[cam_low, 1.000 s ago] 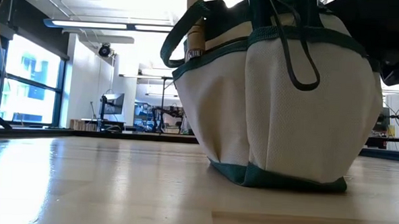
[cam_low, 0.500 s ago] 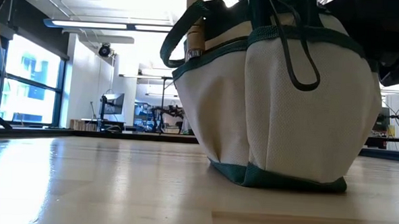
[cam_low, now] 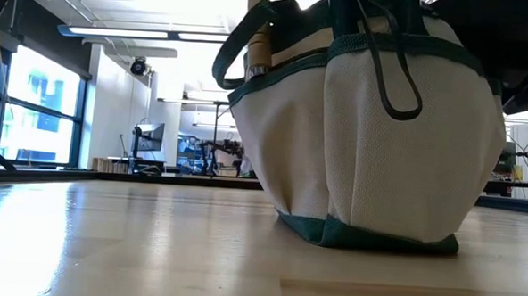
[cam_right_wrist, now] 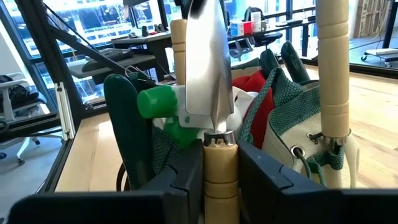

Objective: Pick & Place Garden tools in Gardening bag
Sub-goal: Put the trowel into the gardening bag

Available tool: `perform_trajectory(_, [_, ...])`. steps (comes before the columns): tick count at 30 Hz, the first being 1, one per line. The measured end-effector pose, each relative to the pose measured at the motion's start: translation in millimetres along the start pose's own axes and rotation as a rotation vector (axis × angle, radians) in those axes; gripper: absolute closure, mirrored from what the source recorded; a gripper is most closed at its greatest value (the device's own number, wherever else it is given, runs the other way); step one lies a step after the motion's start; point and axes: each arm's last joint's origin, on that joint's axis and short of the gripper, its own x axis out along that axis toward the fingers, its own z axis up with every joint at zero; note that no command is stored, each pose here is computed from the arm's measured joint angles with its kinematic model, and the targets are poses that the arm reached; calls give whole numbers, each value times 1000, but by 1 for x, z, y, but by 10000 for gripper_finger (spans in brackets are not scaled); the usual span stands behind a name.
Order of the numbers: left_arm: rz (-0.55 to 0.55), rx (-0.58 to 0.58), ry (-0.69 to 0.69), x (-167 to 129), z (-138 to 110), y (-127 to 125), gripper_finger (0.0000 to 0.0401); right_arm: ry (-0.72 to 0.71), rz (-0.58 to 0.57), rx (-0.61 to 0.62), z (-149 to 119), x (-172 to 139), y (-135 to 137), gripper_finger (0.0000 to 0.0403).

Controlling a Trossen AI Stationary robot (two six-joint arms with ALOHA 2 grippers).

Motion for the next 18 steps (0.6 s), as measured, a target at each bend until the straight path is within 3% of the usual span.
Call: perform_trajectory(18, [-4, -34, 32, 6, -5, 1, 302, 2, 4, -2, 0, 0, 0, 320])
